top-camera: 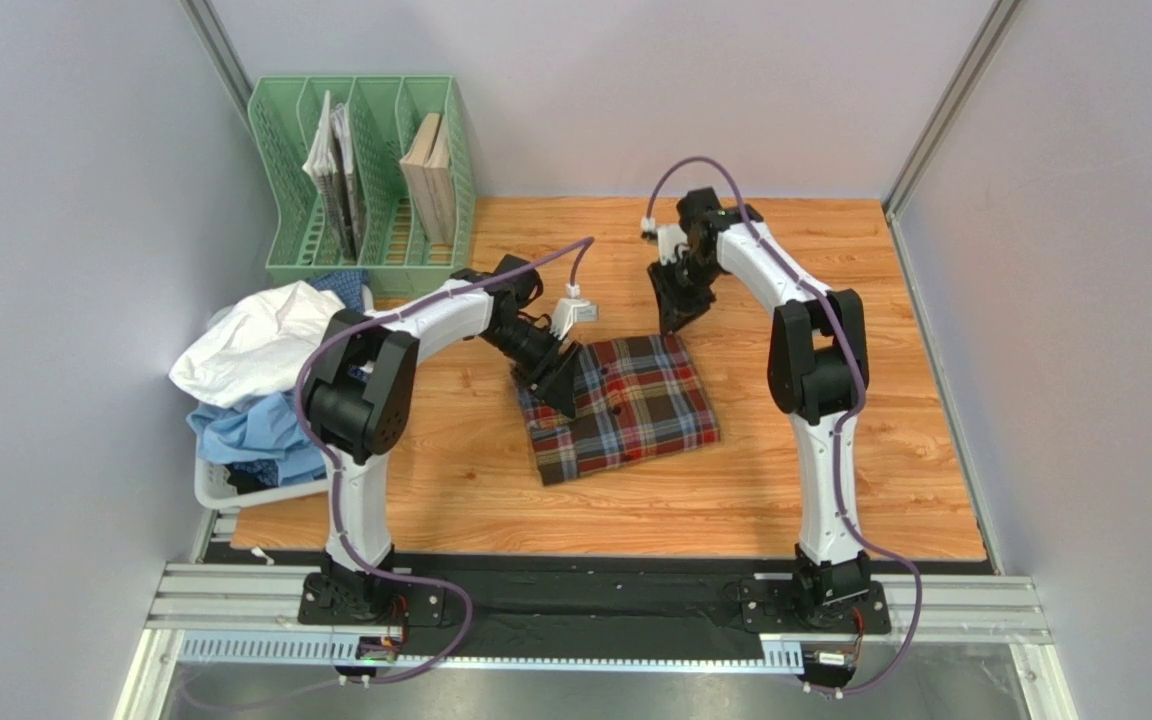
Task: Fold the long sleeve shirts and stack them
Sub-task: Fold the shirt
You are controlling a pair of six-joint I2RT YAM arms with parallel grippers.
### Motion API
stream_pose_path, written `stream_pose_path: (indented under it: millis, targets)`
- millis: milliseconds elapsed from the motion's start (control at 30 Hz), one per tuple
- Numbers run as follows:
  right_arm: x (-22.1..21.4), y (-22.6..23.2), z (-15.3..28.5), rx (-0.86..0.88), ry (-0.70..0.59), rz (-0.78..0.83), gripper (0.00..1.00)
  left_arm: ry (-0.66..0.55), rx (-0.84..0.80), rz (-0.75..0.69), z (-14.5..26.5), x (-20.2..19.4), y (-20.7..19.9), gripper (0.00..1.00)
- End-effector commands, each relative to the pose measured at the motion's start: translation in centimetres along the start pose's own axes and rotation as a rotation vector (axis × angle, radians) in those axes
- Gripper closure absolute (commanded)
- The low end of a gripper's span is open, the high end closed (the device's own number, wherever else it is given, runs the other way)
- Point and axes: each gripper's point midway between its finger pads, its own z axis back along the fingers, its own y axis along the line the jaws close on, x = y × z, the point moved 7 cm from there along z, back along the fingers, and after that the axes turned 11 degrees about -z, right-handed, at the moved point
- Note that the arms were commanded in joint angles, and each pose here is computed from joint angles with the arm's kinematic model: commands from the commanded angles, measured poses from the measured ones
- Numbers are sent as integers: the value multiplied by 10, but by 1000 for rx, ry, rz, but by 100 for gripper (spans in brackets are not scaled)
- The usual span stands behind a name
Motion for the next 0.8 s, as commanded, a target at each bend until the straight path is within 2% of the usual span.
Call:
stream_pose_path:
  millis: [0,33,67,100,200,233,400,467,533,633,667,767]
  targets:
    - [33,27,89,-31,-242,112,63,-275,71,-39,59,29,-41,32]
    - [28,40,98,-4,-252,124,57,-345,122,-51,72,37,-36,28]
    - [19,50,101,13,-251,131,47,-371,173,-24,83,37,-33,15]
    - [4,58,103,10,-257,143,35,-404,235,-36,100,40,-33,11]
    - [-29,94,74,-13,-201,211,19,-447,384,-52,128,44,-32,7]
    - [-38,112,62,-5,-169,229,18,-458,430,-48,135,44,-32,1]
    - [-67,137,3,-34,32,292,15,-501,588,-37,177,39,-46,1]
    - [-88,147,-16,-15,108,386,15,-511,593,18,184,30,-50,1]
    - [-117,152,-34,-12,203,483,15,-578,575,82,196,17,-50,1]
    - [-148,146,-36,20,293,684,15,-610,511,137,199,3,-46,1]
    - [-166,129,-38,27,365,796,15,-598,491,143,196,2,-46,1]
    - [-195,96,-13,30,437,994,15,-561,429,211,174,-6,-42,1]
